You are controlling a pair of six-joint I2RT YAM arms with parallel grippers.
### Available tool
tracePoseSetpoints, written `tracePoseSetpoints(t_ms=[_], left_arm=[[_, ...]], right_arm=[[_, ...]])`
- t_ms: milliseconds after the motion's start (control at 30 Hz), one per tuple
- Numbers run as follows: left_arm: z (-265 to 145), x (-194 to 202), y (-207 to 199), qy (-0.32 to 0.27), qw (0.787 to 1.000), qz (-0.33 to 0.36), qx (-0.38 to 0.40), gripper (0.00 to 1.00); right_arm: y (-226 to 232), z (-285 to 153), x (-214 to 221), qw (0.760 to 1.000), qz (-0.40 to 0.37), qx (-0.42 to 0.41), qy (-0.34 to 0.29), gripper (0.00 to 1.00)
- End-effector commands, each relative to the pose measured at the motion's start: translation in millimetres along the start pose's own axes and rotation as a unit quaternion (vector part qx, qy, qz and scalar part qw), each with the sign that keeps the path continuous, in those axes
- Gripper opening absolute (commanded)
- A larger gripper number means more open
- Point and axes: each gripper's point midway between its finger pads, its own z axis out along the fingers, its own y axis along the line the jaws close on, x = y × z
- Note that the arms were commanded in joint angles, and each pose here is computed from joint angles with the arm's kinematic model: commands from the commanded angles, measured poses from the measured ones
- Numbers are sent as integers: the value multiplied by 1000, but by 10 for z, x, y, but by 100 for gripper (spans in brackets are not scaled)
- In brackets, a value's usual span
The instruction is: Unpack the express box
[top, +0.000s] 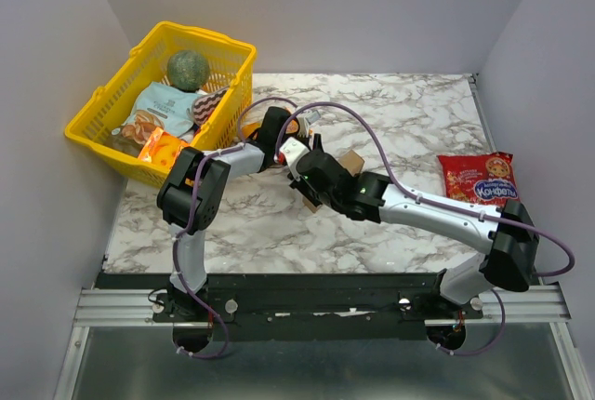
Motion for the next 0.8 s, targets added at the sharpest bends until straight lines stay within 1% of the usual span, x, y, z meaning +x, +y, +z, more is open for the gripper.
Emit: tracePoseSetpoints(t_ms=[0, 100, 300, 533, 700, 767], left_arm=[[87, 617, 547, 66, 992, -54, -90, 67], [86, 623, 551, 67, 992, -54, -90, 67], [89, 628, 560, 67, 992, -56, -92, 67], [96, 621, 577, 67, 992, -56, -95, 67], [93, 605, 628, 63, 990, -61, -109, 67], [78, 595, 651, 62, 989, -63, -115, 65]], right_arm=[[-33, 44, -18, 1000, 10, 12, 3, 1], [-26, 66, 14, 1000, 11, 9, 8, 1], [-28, 45, -70, 1000, 15, 4, -1, 1], [-40, 51, 27, 1000, 6, 8, 10, 0], [-24, 31, 174, 999, 9, 5, 32, 1], [-45, 11, 168, 999, 8, 7, 32, 0]])
